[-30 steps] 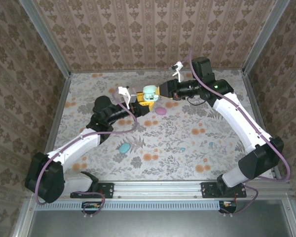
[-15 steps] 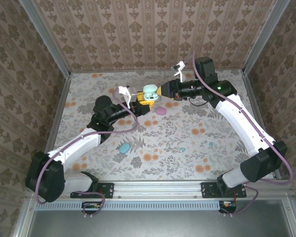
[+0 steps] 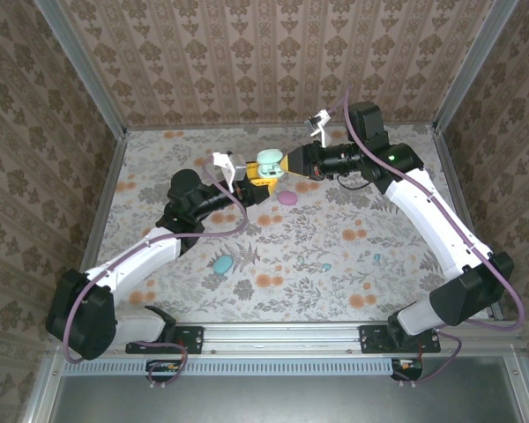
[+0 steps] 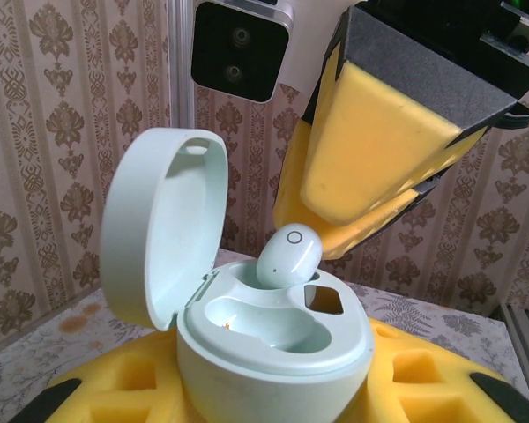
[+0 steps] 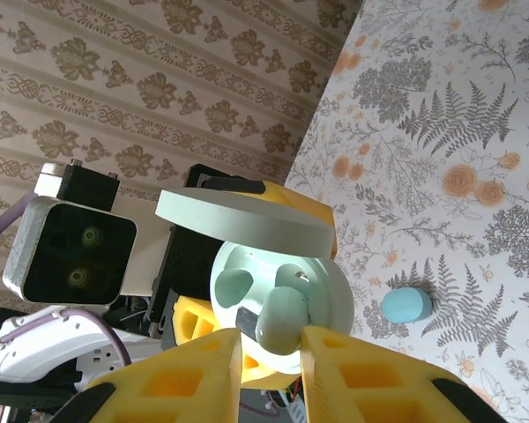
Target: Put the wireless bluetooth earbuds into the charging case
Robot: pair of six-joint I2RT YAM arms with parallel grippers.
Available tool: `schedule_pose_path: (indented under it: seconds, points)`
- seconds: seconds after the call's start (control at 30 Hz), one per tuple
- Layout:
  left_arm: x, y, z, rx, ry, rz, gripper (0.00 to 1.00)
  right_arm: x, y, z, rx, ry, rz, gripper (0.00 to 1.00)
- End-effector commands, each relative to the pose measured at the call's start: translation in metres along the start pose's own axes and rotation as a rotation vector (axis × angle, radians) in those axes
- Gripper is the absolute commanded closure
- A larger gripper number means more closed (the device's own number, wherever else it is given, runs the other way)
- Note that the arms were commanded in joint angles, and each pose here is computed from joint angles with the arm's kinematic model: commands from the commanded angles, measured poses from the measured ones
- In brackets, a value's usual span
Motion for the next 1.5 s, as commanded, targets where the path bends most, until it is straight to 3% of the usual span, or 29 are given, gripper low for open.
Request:
schedule_pose_path:
  seconds: [0.0, 0.37, 0.6, 0.73, 1.0, 1.47]
  points:
    - [-0.004, -0.008, -0.014, -0.045, -0.031, 0.031, 0.66, 0.002, 0.004, 0.000, -0.005, 0.002, 0.008, 0.73]
    - [-0.003, -0.011, -0.012, -0.052, -0.017, 0.038, 0.66, 0.001, -0.011, -0.006, 0.010, -0.023, 0.108, 0.73]
    - [-0.003, -0.008, -0.012, -0.056, -0.020, 0.022, 0.67, 0.009, 0.002, -0.003, 0.081, -0.033, 0.077, 0.67]
    - [-0.004, -0.008, -0.012, -0.055, -0.018, 0.028, 0.66, 0.014, 0.000, 0.002, 0.141, -0.025, 0.138, 0.63]
    - [-0.005, -0.008, -0.013, -0.050, -0.017, 0.030, 0.66, 0.005, 0.005, 0.005, 0.152, 0.003, 0.134, 0.62]
    - [-0.006, -0.010, -0.012, -0.053, -0.006, 0.031, 0.66, 0.004, 0.002, 0.001, 0.155, -0.023, 0.188, 0.77]
Point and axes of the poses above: each hand's point on the last joint's axis, 136 mm out from that joint toward the fingers, its own x axis back along the fingers, its own y axis along the line the jaws close on, z = x × y, the point moved 3 cm from there along x, back along the fingers, and after that the axes turned 13 degrees about x, right-handed, at the moved point
